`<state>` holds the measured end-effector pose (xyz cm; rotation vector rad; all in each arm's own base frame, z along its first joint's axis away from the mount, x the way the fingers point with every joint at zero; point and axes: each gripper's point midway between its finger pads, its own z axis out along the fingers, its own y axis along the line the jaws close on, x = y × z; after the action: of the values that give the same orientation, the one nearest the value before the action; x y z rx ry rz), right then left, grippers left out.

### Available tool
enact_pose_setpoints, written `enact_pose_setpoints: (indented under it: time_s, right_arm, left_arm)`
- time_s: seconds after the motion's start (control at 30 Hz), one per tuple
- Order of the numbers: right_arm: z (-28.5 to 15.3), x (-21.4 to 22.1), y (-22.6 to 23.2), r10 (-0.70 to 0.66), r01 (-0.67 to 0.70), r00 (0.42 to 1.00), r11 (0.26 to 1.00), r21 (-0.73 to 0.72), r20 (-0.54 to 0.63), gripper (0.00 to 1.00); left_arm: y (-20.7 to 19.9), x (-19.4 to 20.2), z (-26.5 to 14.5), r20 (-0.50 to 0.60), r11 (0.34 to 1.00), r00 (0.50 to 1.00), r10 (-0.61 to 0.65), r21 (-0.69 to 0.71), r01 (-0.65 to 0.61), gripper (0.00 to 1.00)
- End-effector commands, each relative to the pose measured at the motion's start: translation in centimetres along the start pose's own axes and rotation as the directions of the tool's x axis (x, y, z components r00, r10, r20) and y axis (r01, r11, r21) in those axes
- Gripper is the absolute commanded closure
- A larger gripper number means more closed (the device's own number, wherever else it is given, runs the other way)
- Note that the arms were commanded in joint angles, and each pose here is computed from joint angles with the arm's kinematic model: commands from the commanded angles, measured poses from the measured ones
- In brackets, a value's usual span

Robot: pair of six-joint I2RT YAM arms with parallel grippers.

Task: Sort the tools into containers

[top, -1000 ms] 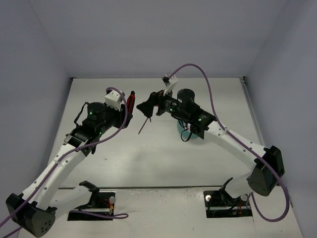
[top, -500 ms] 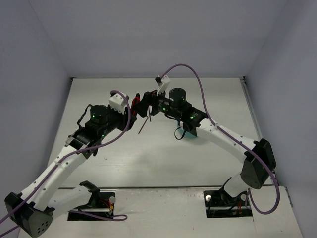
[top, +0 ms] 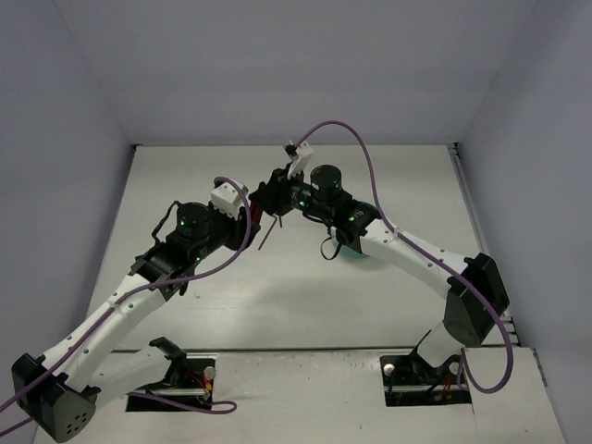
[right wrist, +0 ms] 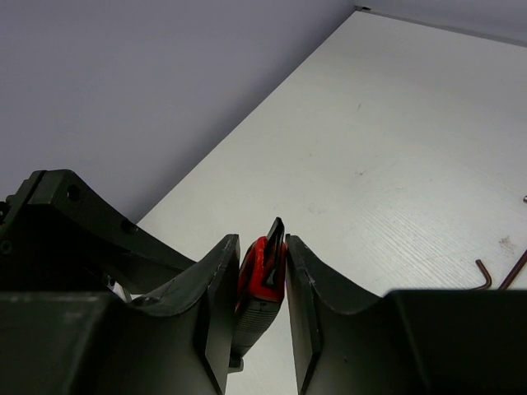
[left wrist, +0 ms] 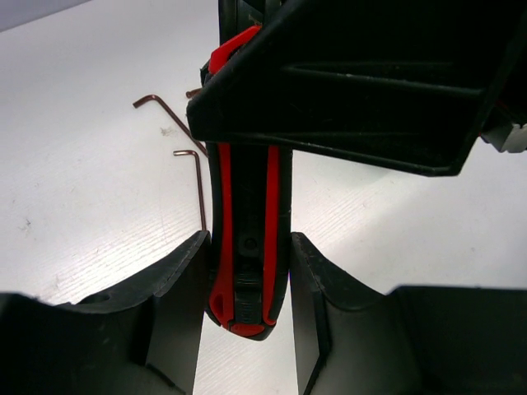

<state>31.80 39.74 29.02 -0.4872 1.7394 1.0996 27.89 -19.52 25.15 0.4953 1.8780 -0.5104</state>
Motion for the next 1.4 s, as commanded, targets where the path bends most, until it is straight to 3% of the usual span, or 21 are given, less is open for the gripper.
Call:
enact_pose_setpoints:
  time_s: [0.0, 0.3, 0.4, 0.57, 0.6, 0.67, 0.73, 0.83, 0.93, 1.1, 1.37]
  right_arm:
    - [-0.2, -3.2, 2.9, -0.022, 0.031, 0.995, 0.996, -0.088, 0.102, 0.71]
    - [-0.1, -2.8, 2.6, -0.016, 0.023, 0.996, 0.996, -0.081, 0.093, 0.61]
    - [0.1, -2.8, 2.4, -0.020, 0.027, 0.995, 0.997, -0.075, 0.094, 0.67]
    - [0.2, -2.7, 2.3, -0.041, 0.048, 0.995, 0.996, -0.073, 0.093, 0.90]
    - [0.1, -2.8, 2.3, -0.050, 0.057, 0.994, 0.996, -0.068, 0.097, 0.95]
    - [-0.3, -3.2, 1.9, -0.067, 0.073, 0.992, 0.996, -0.049, 0.109, 1.00]
    - [-0.8, -3.6, 1.4, -0.087, 0.090, 0.989, 0.996, -0.018, 0.118, 1.00]
    - [-2.2, -4.7, 0.1, -0.139, 0.134, 0.981, 0.990, 0.049, 0.136, 1.00]
    - [-4.2, -5.9, -3.0, -0.191, 0.162, 0.970, 0.969, 0.186, 0.150, 1.00]
    - [-9.9, -9.2, -7.8, -0.254, 0.164, 0.944, 0.916, 0.367, 0.212, 1.00]
    - [-18.9, -10.6, -16.4, -0.346, 0.135, 0.915, 0.745, 0.653, 0.206, 1.00]
  left_arm:
    - [-0.2, -5.1, -0.8, 0.178, 1.000, 0.984, 0.018, -0.005, -0.017, 1.00]
    - [-0.3, -5.7, -1.1, 0.201, 1.000, 0.979, 0.027, -0.008, -0.026, 1.00]
    - [-0.5, -5.7, -1.0, 0.198, 1.000, 0.980, 0.027, 0.000, -0.028, 1.00]
    - [-0.7, -5.3, -0.7, 0.183, 1.000, 0.983, 0.028, 0.008, -0.030, 0.98]
    - [-0.7, -5.2, -0.7, 0.177, 1.000, 0.984, 0.029, 0.006, -0.031, 0.95]
    - [-0.6, -5.3, -0.8, 0.179, 1.000, 0.984, 0.026, 0.001, -0.026, 0.74]
    - [-0.6, -5.3, -0.9, 0.176, 1.000, 0.984, 0.018, -0.003, -0.018, 0.54]
    - [-0.3, -5.2, -1.0, 0.159, 1.000, 0.987, 0.001, -0.020, 0.002, 0.35]
    - [0.3, -4.8, -1.2, 0.120, 0.997, 0.992, -0.036, -0.061, 0.043, 0.26]
    - [1.7, -3.0, -1.8, -0.011, 0.989, 0.999, -0.051, -0.143, 0.049, 0.23]
    - [3.0, 1.5, -1.5, -0.211, 0.982, 0.977, -0.036, -0.190, -0.005, 0.22]
